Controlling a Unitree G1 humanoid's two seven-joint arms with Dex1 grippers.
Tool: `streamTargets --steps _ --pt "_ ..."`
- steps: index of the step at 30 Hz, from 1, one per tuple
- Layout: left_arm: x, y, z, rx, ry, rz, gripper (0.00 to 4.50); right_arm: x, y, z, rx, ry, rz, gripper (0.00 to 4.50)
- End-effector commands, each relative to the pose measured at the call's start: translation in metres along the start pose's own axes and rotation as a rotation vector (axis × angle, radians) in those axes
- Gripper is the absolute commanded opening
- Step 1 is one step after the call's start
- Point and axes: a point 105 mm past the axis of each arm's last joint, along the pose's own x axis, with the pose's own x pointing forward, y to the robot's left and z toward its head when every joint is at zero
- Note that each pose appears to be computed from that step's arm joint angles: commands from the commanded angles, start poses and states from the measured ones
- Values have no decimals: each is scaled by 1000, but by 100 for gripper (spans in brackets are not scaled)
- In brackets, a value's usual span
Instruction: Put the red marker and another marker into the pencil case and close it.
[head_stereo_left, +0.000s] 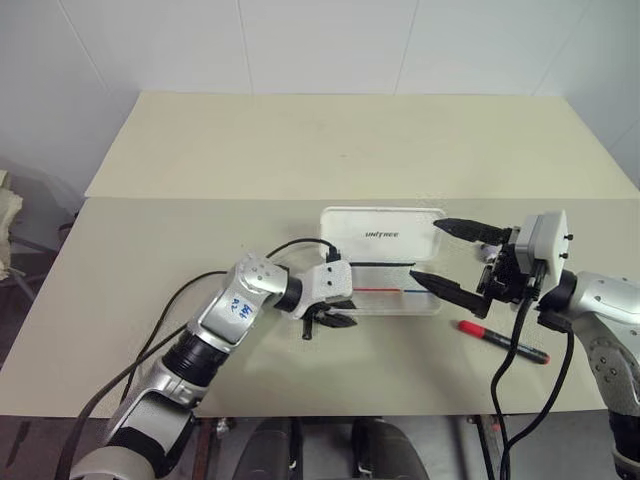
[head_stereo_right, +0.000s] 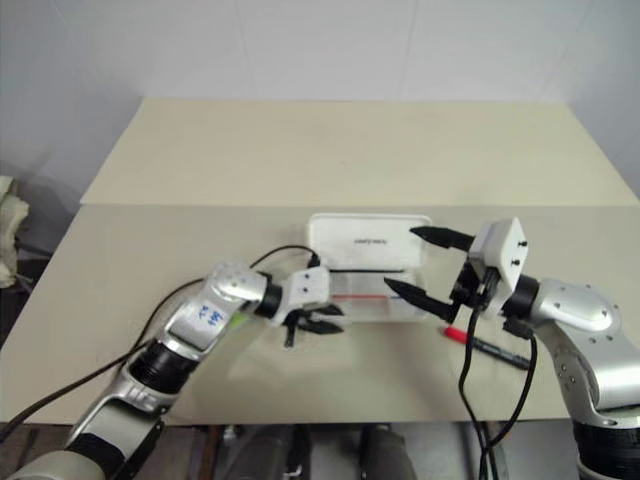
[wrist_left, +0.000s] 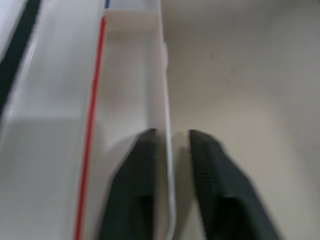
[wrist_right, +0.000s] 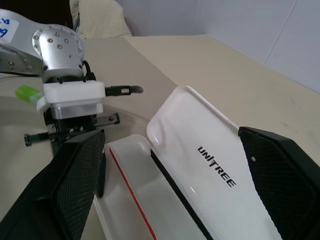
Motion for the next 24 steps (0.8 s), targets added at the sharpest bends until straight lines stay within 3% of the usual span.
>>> streamTargets --steps 1,6,7,24 --pt "1 -5 3 -23 -33 4 257 4 3 10 -37 -37 10 450" --pt "-3 -5 15 -28 -101 31 431 5 4 9 -32 -41 16 450" --pt "-4 -6 19 -34 -123 36 449 5 4 9 -30 -41 17 450" --pt "-22 -21 55 6 -515 58 449 -11 6 5 24 22 -4 450"
